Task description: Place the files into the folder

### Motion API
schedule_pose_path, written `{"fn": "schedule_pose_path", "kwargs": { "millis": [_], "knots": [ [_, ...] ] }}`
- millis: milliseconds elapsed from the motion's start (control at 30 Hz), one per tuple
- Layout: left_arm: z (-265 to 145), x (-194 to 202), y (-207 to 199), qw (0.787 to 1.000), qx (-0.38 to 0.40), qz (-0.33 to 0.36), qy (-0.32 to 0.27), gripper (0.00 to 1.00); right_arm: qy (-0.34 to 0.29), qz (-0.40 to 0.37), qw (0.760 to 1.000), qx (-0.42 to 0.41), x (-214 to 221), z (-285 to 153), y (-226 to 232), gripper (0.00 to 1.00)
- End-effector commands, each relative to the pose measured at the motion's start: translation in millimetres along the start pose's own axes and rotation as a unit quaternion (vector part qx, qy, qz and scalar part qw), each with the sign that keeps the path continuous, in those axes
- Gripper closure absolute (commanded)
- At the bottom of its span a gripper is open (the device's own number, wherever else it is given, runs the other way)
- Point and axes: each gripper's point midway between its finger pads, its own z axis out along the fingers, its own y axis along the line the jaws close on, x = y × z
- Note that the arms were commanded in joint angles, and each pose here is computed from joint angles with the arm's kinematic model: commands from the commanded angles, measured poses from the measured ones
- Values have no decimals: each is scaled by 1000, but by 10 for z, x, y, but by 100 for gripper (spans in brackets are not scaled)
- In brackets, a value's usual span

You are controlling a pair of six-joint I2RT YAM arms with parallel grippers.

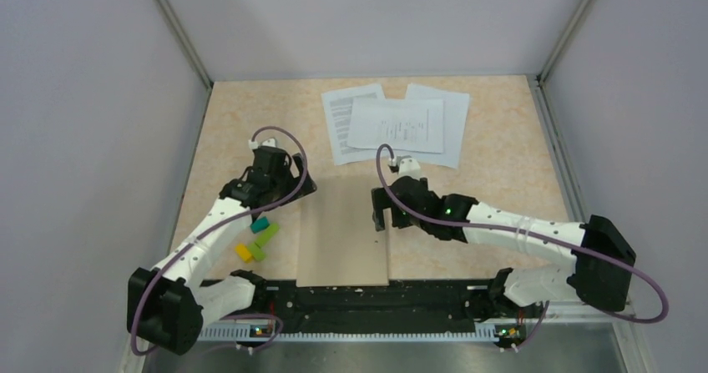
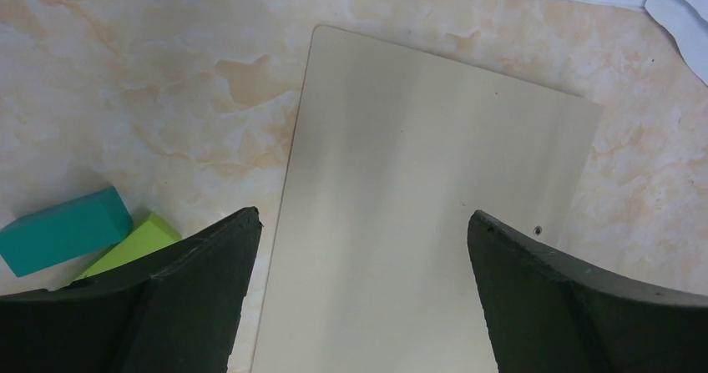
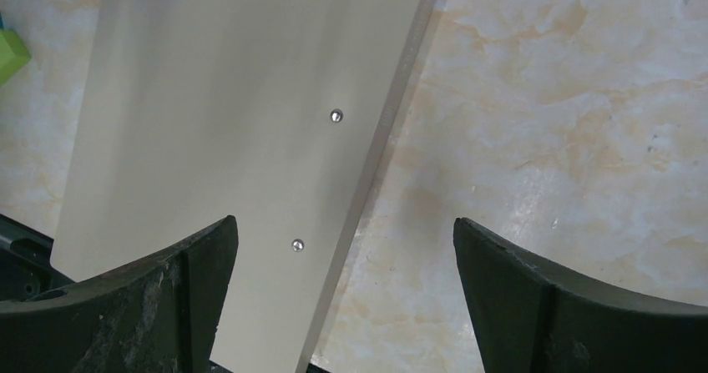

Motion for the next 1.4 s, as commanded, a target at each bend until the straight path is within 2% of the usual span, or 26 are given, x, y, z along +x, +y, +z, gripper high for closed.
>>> {"fn": "schedule_pose_path", "kwargs": {
  "millis": [0, 200, 433, 733, 1033, 1233, 1367],
  "knots": [
    [72, 21, -41, 1000, 17, -17, -1, 1, 22, -5, 999, -26, 205, 21, 192, 1],
    [112, 79, -13, 1000, 17, -21, 4, 1, 76, -2, 996, -38, 593, 146, 317, 1],
    [160, 187, 77, 1000, 9, -18, 16, 1, 94, -8, 995, -36, 721, 275, 388, 6],
    [179, 220, 150, 999, 4, -25, 21, 1, 52, -186, 981, 8, 998, -76, 547, 1],
    [180, 139, 209, 999, -3, -37, 18, 1, 22, -326, 945, 27, 1212, -264, 745, 1],
    [160, 39, 224, 999, -3, -46, 10, 1, 13, -377, 924, 69, 1304, -245, 728, 3],
    [141, 6, 219, 999, -1, -49, 4, 1, -2, -387, 916, 108, 1243, -215, 659, 11]
  ]
}}
